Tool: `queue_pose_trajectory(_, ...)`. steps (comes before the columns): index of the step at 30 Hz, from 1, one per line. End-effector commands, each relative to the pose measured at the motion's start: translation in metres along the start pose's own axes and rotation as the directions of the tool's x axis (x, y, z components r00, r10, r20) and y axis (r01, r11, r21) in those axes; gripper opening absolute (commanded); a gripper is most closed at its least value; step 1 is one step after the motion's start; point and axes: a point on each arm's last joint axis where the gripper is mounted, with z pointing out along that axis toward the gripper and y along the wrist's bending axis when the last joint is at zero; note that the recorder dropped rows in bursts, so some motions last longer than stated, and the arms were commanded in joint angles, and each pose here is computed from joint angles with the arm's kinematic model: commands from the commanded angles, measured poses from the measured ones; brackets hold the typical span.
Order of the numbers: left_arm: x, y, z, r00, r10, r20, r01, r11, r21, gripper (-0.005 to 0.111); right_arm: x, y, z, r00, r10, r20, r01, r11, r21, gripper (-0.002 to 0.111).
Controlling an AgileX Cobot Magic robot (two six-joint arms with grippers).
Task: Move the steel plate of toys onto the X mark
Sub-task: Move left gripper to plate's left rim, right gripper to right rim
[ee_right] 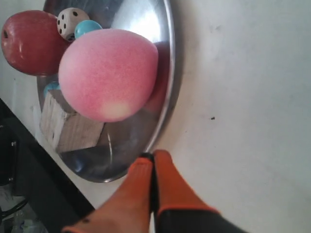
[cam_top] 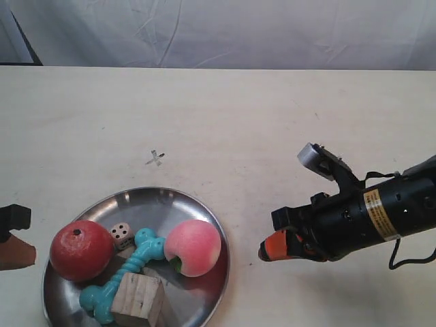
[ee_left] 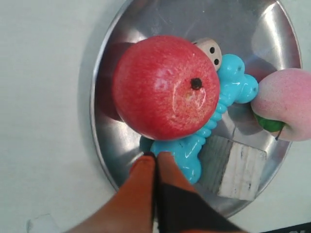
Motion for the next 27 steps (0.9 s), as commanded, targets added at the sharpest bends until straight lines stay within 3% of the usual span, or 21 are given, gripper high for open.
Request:
queue_pose_trajectory(1,-0.002,0.003,0.004,0.999,0.035,0.022,-0.034,0.999,-0.011,0.007,-0.001,-0.001,0.002,1.0,0.026,0.014,-0.026,0.999,0.03,0.002)
queue_pose_trajectory(9,-0.002,0.013,0.024,0.998,-0.049,-0.047,0.048,0.999,-0.025,0.048,-0.002,-0.002,0.001,0.999,0.025,0.022,-0.026,0.999,0.045,0.022)
queue_pose_trajectory(13,-0.003,0.016,0.027,0.997,-0.043,-0.056,0.041,0.998,-0.047,0.049,-0.004,-0.005,0.001,0.999,0.024,0.04,-0.027,0.997,0.075,0.031)
queue_pose_trajectory(15,-0.005,0.021,0.028,0.999,-0.013,-0.046,0.009,0.996,-0.088,0.049,-0.005,-0.008,0.001,0.998,0.024,0.058,-0.03,0.994,0.107,0.032)
queue_pose_trajectory(27,-0.003,0.032,0.048,0.984,-0.083,-0.16,0.064,0.991,-0.118,0.049,0.001,-0.017,0.014,0.997,0.08,-0.022,-0.078,0.993,0.084,0.031)
